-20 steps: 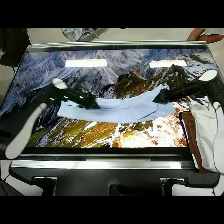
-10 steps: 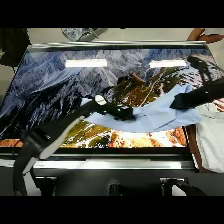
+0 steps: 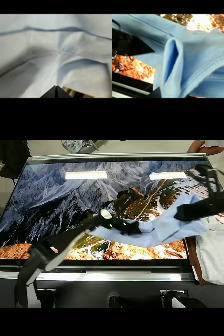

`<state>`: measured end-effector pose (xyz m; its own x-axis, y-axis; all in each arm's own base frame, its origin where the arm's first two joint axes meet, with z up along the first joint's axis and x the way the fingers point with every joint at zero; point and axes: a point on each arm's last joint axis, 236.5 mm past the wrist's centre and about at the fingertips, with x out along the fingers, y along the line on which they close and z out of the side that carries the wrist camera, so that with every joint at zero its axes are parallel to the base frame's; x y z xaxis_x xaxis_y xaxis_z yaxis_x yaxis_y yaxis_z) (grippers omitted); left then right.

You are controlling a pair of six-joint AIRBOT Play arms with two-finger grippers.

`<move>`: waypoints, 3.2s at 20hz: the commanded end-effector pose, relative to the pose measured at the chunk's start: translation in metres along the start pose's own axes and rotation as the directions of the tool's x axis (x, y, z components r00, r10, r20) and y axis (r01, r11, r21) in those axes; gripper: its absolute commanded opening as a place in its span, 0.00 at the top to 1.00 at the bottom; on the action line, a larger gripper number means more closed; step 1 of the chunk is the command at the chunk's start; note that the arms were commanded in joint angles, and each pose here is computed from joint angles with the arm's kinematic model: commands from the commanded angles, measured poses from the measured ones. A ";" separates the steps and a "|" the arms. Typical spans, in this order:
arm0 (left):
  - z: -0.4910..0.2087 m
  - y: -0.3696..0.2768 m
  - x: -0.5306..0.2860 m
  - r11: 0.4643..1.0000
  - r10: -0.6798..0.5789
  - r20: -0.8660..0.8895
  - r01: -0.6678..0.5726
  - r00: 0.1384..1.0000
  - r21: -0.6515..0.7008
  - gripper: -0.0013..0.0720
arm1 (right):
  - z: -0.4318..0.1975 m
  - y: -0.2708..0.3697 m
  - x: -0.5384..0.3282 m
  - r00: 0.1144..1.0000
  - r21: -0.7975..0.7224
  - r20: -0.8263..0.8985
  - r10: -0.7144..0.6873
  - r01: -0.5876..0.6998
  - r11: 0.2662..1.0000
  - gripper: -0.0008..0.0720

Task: Fold the shirts.

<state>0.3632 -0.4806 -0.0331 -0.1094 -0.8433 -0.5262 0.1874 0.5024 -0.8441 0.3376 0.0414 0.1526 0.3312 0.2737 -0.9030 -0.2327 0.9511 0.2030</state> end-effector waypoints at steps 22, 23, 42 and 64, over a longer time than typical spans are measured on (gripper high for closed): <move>0.031 0.030 -0.403 0.827 0.433 0.473 -0.547 0.768 0.130 0.95 | 0.136 0.255 0.198 0.743 -0.006 0.302 0.597 -0.625 0.780 0.04; 0.030 0.036 -0.403 0.825 0.439 0.467 -0.550 0.767 0.128 0.95 | 0.128 0.232 0.189 0.779 -0.048 0.254 0.573 -0.581 0.812 0.04; 0.022 0.045 -0.410 0.829 0.458 0.443 -0.550 0.771 0.100 0.95 | -0.015 0.086 0.259 0.876 0.281 0.025 0.481 -0.468 0.838 0.91; 0.013 0.077 -0.365 0.833 0.467 0.387 -0.543 0.795 0.112 0.95 | -0.046 -0.203 -0.170 0.901 0.584 0.268 -0.340 0.129 0.801 0.91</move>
<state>0.4314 -0.1325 0.1036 0.3858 -0.5094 -0.7692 0.3186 0.8560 -0.4071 0.3148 -0.1794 0.2338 0.6316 0.0384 -0.7743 0.2924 0.9132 0.2838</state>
